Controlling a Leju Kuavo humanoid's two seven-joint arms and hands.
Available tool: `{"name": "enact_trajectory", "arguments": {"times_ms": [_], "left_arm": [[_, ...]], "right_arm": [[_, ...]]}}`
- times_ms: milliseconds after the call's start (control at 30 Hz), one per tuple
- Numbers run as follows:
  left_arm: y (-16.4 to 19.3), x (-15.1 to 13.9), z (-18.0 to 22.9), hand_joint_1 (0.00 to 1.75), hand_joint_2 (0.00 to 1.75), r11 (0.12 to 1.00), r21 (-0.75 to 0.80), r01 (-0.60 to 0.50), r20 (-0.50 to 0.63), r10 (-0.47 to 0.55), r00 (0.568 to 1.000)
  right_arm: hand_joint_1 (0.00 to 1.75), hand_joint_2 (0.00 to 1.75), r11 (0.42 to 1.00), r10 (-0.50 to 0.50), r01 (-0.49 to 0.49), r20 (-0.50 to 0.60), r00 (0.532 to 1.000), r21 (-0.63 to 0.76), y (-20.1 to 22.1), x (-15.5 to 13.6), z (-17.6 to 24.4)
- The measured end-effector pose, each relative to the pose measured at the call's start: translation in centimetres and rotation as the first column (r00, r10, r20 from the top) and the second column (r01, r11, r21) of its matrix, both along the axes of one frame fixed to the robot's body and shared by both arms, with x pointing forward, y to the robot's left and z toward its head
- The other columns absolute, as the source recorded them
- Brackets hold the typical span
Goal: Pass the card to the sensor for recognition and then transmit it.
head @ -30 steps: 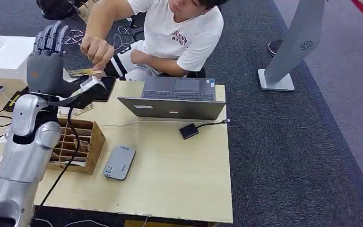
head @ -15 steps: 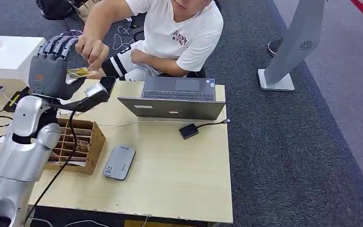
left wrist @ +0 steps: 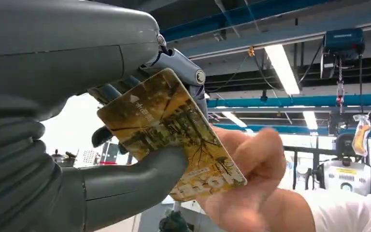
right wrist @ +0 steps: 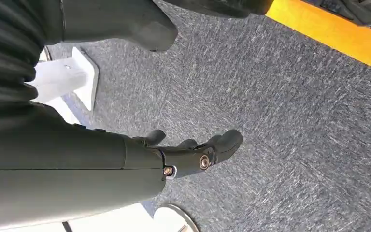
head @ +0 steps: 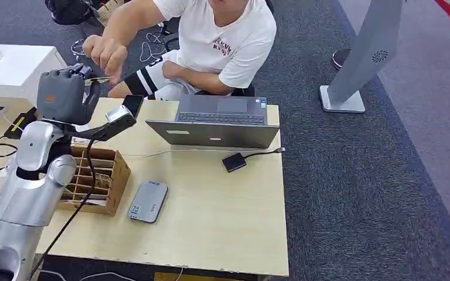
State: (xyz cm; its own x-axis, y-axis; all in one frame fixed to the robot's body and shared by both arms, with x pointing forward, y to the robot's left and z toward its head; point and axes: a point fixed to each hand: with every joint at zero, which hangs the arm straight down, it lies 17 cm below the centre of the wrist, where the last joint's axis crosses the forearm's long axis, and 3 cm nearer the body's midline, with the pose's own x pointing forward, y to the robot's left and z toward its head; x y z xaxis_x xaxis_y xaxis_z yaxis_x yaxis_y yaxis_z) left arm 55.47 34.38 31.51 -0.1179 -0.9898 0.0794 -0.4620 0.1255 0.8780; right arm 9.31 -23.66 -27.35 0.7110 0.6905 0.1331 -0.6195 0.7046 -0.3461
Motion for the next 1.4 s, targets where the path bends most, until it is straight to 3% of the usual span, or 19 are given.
{"name": "enact_trajectory", "arguments": {"times_ms": [367, 667, 800, 1000, 1200, 1400], "left_arm": [[-1.0, -1.6, -5.0, 1.75, 1.75, 0.998, -0.041, 0.051, -0.083, -0.055, 0.995], [-4.7, -8.0, -11.2, 1.75, 1.75, 0.976, -0.143, 0.164, -0.154, -0.186, 0.97], [-5.9, -11.9, -16.0, 1.75, 1.75, 0.967, -0.187, 0.173, -0.252, -0.217, 0.943], [-6.1, -15.5, -21.7, 1.75, 1.75, 0.977, -0.166, 0.136, -0.403, -0.193, 0.894], [-5.4, -16.3, -25.4, 1.75, 1.75, 0.991, -0.103, 0.087, -0.522, -0.128, 0.843], [-4.9, -16.5, -27.5, 1.75, 1.75, 0.994, -0.082, 0.065, -0.565, -0.1, 0.819]], "right_arm": [[0.0, 1.75, 1.0, -0.005, 0.005, 0.004, 1.0, -0.009, 0.0, 0.1, 0.1], [0.0, 1.75, 0.999, -0.036, 0.036, -0.002, 0.999, -0.023, 0.1, -0.3, 0.1], [0.0, 1.75, 0.998, -0.053, 0.052, -0.015, 0.998, -0.027, 0.2, -0.8, 0.0], [0.0, 1.75, 0.998, -0.062, 0.061, -0.022, 0.998, -0.025, 0.2, -1.0, 0.0], [0.0, 1.75, 0.998, -0.062, 0.062, -0.029, 0.998, -0.03, 0.2, -1.1, 0.0], [0.0, 1.75, 0.998, -0.062, 0.061, -0.034, 0.997, -0.03, 0.3, -1.2, 0.0]]}}
